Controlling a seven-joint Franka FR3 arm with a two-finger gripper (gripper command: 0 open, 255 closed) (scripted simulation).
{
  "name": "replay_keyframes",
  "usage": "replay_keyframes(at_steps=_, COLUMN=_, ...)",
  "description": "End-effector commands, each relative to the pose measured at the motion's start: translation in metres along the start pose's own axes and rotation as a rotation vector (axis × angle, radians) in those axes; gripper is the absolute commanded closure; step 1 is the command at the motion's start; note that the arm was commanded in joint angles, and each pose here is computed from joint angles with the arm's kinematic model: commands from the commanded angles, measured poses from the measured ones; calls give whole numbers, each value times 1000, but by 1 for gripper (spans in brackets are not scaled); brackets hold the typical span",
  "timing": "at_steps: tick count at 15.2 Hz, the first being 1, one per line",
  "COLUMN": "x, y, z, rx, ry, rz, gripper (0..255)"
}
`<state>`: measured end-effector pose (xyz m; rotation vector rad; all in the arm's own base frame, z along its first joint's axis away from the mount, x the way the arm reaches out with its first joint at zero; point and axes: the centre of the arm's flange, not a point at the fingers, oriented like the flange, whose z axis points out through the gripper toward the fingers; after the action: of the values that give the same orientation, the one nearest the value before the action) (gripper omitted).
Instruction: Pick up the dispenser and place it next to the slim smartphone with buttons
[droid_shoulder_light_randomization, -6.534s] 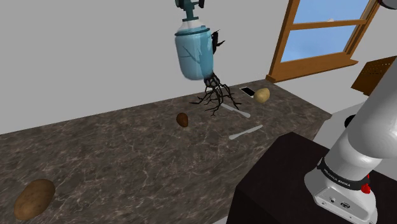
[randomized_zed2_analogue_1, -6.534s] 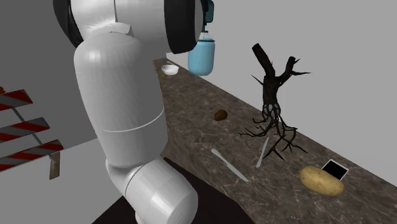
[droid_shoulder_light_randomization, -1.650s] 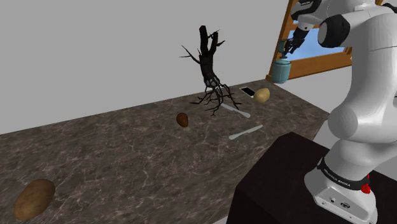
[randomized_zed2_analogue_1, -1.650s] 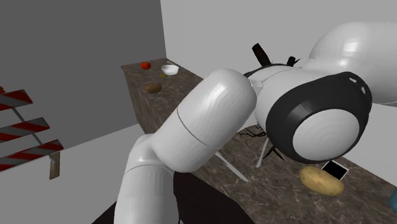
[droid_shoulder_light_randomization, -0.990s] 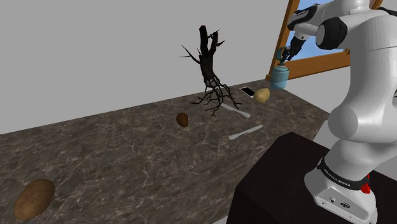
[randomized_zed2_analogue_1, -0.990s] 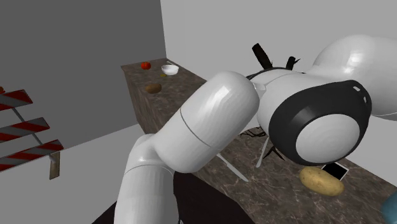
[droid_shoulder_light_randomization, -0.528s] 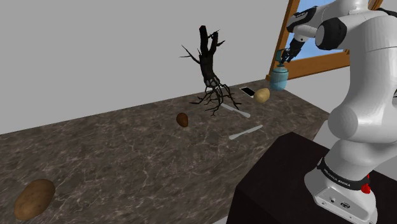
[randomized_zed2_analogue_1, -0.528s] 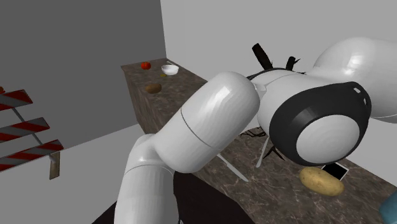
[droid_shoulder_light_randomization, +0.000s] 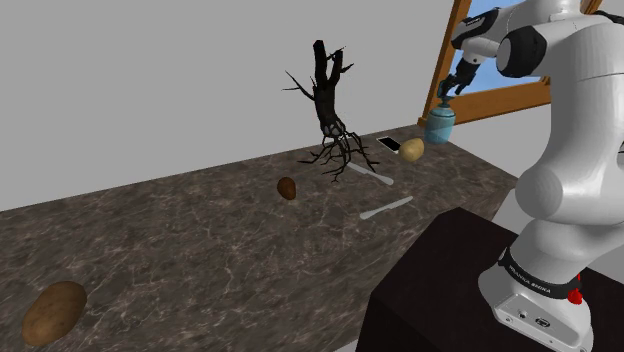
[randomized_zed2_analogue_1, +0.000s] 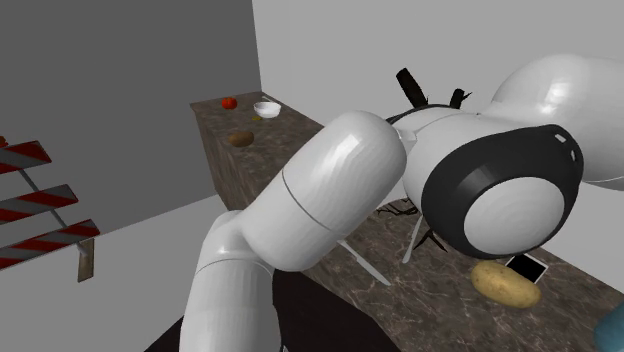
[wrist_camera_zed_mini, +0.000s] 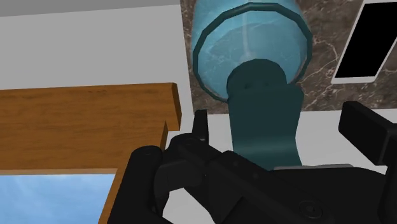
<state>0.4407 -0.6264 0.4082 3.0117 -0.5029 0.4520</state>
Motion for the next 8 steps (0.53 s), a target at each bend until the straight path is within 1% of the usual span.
replay_keyframes(at_steps=1, x=0, y=1, z=-20, rx=0, ry=1, rz=0, gripper=0)
replay_keyframes(at_steps=3, x=0, y=1, z=-44, rx=0, ry=1, rz=0, gripper=0)
replay_keyframes(at_steps=8, x=0, y=1, z=-44, rx=0, ry=1, rz=0, gripper=0)
